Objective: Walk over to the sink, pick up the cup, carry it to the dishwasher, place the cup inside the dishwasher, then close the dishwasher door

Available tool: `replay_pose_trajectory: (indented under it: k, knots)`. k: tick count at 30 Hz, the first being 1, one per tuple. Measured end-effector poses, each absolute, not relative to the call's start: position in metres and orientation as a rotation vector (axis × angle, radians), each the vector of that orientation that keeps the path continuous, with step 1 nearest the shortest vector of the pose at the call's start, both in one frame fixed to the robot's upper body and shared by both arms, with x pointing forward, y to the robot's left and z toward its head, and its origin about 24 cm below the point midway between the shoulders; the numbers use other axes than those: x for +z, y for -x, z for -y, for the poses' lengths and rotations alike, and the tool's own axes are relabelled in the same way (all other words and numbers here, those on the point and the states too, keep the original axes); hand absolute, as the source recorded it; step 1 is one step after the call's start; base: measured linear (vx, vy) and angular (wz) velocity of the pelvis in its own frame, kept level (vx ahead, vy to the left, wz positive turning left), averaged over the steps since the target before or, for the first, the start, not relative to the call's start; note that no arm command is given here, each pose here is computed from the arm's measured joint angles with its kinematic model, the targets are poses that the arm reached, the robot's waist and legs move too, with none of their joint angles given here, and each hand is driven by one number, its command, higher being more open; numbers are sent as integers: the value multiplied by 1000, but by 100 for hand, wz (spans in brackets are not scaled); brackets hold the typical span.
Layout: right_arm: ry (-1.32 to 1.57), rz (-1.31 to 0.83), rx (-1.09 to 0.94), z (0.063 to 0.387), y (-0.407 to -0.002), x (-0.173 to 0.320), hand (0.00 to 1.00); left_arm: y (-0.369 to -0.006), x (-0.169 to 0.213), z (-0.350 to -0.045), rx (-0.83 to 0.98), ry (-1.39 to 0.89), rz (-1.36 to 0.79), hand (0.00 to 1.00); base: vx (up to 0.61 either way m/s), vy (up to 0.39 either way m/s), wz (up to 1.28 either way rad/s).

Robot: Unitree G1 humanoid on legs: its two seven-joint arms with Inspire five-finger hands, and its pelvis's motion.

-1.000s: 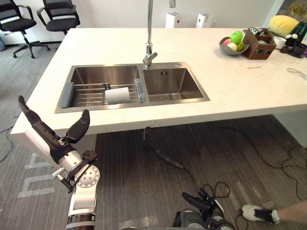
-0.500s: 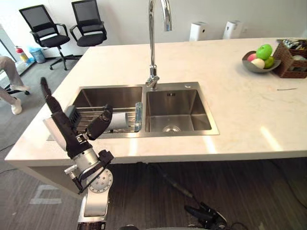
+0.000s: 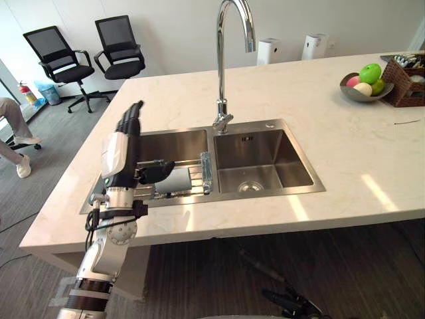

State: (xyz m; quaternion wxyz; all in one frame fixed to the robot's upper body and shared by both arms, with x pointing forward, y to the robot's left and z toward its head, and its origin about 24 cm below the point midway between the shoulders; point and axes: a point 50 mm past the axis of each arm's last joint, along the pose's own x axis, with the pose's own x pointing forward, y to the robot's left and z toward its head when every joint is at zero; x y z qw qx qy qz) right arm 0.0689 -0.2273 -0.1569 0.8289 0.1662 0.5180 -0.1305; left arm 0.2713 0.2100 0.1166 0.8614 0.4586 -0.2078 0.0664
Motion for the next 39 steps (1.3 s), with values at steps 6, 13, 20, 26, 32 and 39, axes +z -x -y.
replay_pose_trajectory:
  k: [6, 13, 20, 26, 32, 39]
  knots:
    - [-344, -1091, -239, 220, -71, -156, 100, -296, 138, -199, -130, -1149, 409, 100, 54, 56, -29]
    - [-346, -1130, -208, 216, -67, -158, 100, -306, 118, -216, -250, -1274, 157, 100, 2, -17, -14]
    - [-347, -1165, -193, 219, -65, -159, 100, -305, 113, -227, -343, -1315, 13, 100, -16, -23, 1]
    - [-341, -1184, -187, 220, -64, -159, 100, -305, 109, -230, -348, -1308, -41, 100, 60, -6, 11]
    - [-321, -1205, -159, 220, -70, -159, 100, -304, 107, -230, -365, -1304, -57, 100, 24, -14, 5]
    - [-324, -1219, -155, 220, -72, -159, 100, -305, 101, -233, -359, -1289, -94, 100, -14, -3, -1]
